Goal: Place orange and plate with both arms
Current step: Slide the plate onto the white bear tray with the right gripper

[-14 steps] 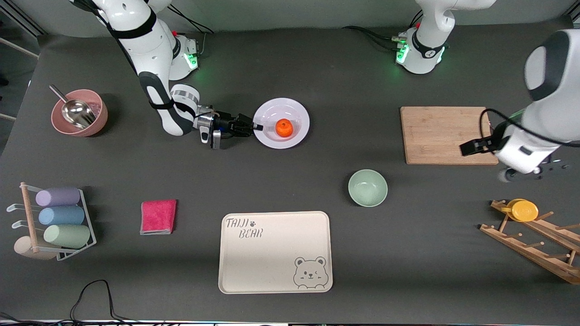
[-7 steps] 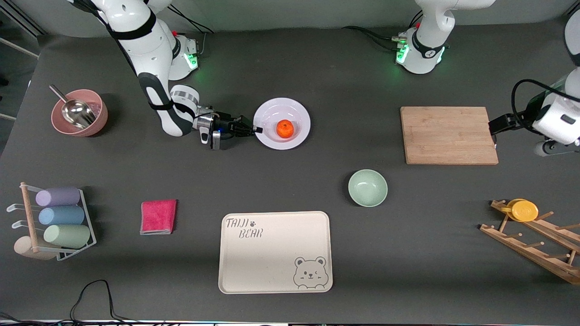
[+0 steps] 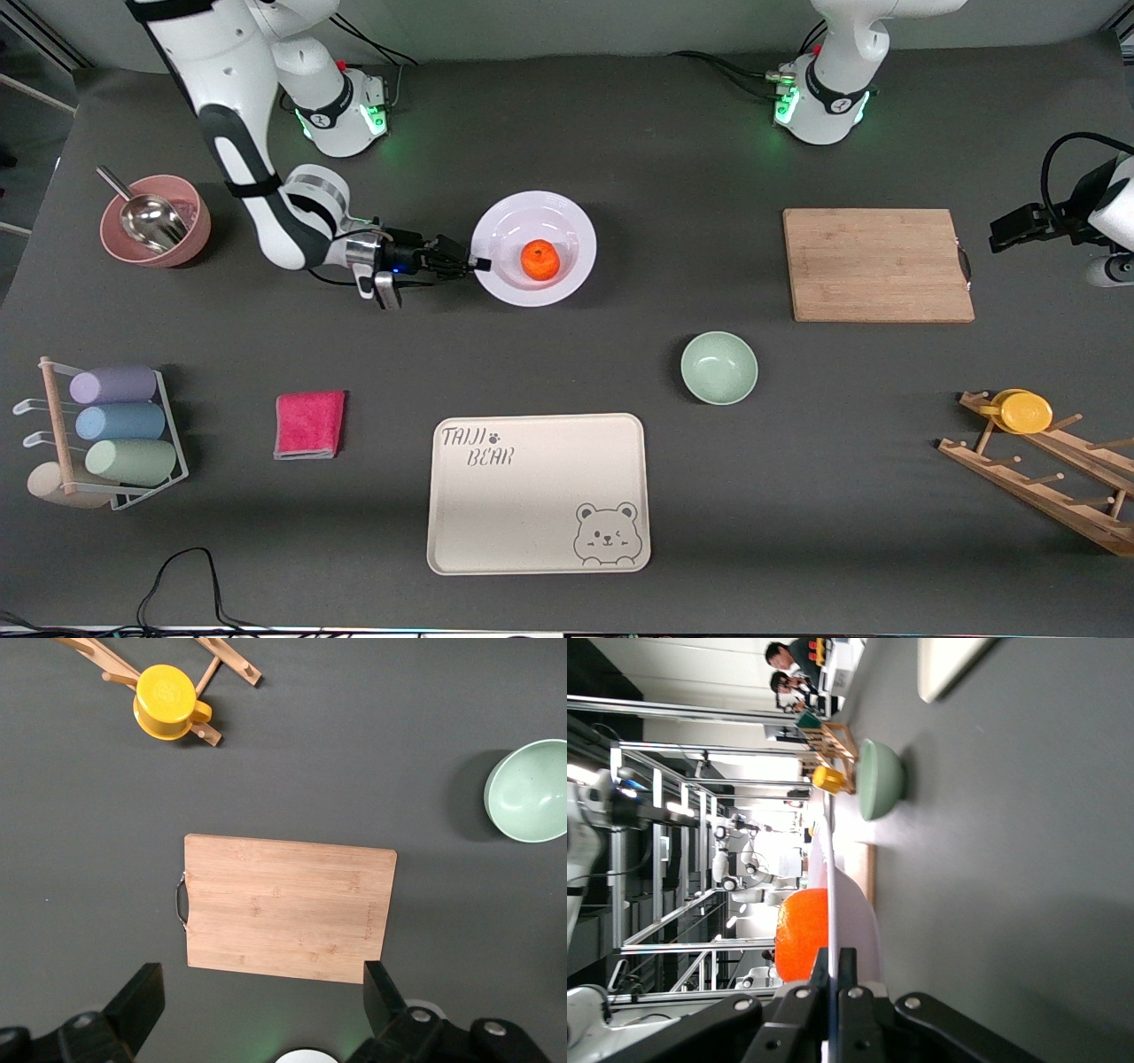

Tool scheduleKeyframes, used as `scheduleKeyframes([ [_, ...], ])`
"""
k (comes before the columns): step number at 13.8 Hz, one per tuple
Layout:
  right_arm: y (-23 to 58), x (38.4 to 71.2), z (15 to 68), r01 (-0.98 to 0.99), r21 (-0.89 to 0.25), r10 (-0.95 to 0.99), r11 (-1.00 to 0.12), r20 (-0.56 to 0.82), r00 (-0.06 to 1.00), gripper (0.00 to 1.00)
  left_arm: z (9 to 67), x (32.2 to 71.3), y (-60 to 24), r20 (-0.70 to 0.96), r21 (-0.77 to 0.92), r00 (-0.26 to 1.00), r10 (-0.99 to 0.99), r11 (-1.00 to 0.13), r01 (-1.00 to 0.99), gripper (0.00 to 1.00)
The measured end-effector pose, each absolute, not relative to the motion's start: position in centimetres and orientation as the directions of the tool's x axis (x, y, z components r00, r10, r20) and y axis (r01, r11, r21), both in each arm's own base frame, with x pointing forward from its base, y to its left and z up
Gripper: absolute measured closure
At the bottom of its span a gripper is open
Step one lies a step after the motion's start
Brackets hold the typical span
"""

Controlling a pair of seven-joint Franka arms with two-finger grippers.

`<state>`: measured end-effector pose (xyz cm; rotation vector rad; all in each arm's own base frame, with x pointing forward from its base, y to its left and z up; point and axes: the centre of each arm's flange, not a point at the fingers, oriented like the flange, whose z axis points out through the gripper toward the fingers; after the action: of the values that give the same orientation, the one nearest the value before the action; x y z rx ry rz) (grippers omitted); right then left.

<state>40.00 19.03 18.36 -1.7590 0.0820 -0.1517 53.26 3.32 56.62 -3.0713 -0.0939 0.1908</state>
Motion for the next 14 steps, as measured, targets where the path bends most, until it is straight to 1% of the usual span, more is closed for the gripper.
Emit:
scheduleKeyframes([
  [3, 19.6, 42.4, 19.8, 0.055, -0.981, -0.146, -0.184, 0.083, 0.986, 0.96, 56.6, 53.3, 3.2, -0.123, -0.067, 0.991, 0.061, -0.996, 0.053, 0.00],
  [5, 20.2, 45.7, 19.4, 0.075, -0.980, -0.152, -0.186, 0.104, 0.983, 0.96, 56.6, 53.3, 3.2, -0.123, -0.068, 0.991, 0.060, -0.996, 0.052, 0.00],
  [8, 20.6, 52.2, 17.3, 0.070, -0.978, -0.166, -0.199, 0.103, 0.981, 0.96, 56.5, 53.2, 3.3, -0.130, -0.069, 0.989, 0.063, -0.996, 0.055, 0.00],
  [10, 20.4, 57.4, 16.5, 0.047, -0.977, -0.175, -0.207, 0.084, 0.981, 0.96, 56.4, 53.1, 3.4, -0.139, -0.069, 0.988, 0.065, -0.996, 0.055, 0.00],
  [12, 20.2, 62.6, 16.6, 0.033, -0.977, -0.187, -0.210, 0.073, 0.980, 0.96, 56.7, 53.1, 3.5, -0.140, -0.071, 0.988, 0.067, -0.996, 0.058, 0.00],
  [14, 20.4, 67.2, 17.0, 0.039, -0.976, -0.195, -0.214, 0.082, 0.977, 0.96, 57.1, 52.6, 3.8, -0.165, -0.072, 0.984, 0.074, -0.995, 0.063, 0.00],
])
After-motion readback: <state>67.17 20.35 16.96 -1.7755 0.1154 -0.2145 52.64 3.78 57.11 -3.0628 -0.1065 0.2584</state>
